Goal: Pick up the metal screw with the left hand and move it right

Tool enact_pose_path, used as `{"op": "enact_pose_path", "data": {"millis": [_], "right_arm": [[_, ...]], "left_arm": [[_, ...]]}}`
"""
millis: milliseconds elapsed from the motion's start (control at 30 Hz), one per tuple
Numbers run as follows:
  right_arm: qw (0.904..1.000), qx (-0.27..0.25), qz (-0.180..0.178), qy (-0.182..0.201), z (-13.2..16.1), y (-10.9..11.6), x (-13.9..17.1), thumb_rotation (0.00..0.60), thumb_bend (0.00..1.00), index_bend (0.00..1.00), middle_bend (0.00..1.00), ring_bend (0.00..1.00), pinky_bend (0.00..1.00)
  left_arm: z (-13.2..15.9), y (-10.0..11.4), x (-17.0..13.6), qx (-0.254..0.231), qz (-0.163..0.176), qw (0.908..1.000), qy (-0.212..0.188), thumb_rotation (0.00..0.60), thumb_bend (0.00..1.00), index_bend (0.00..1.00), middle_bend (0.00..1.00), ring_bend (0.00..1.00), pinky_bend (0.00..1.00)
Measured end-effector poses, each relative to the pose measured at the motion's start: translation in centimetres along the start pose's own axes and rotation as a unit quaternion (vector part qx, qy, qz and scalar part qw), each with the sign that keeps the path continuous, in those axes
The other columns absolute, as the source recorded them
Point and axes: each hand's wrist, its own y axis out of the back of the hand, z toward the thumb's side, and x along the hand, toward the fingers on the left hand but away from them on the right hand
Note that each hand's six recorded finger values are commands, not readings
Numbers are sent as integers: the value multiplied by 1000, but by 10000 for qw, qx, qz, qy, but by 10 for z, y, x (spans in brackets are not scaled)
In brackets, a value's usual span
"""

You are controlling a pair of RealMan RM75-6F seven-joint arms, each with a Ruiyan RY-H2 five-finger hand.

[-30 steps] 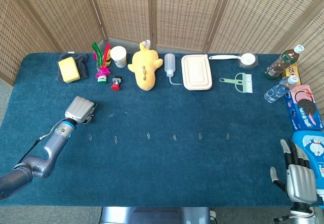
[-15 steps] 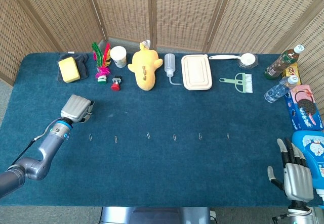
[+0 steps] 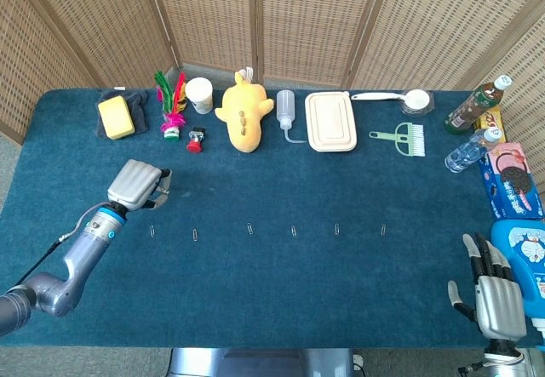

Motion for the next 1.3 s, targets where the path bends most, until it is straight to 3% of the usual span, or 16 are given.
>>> {"op": "enact_pose_path", "data": {"millis": [400, 633, 1300], "right_arm": [[9998, 13, -12, 196, 12, 1, 2, 600, 442, 19, 57, 70, 130], [9997, 30, 16, 224, 13, -1, 3, 600, 442, 20, 52, 70, 130], [9997, 3, 29, 257, 15, -2, 3, 600, 442, 20, 52, 70, 131]], "left_arm": [[74, 19, -5, -455, 75, 9943, -957, 600, 557, 685, 727, 696, 696], [118, 17, -10, -730, 48, 9862, -1487, 600, 557, 686, 727, 696, 696], [177, -13, 13, -1025, -294, 9778, -1806, 600, 557, 686, 727, 695, 696]]}}
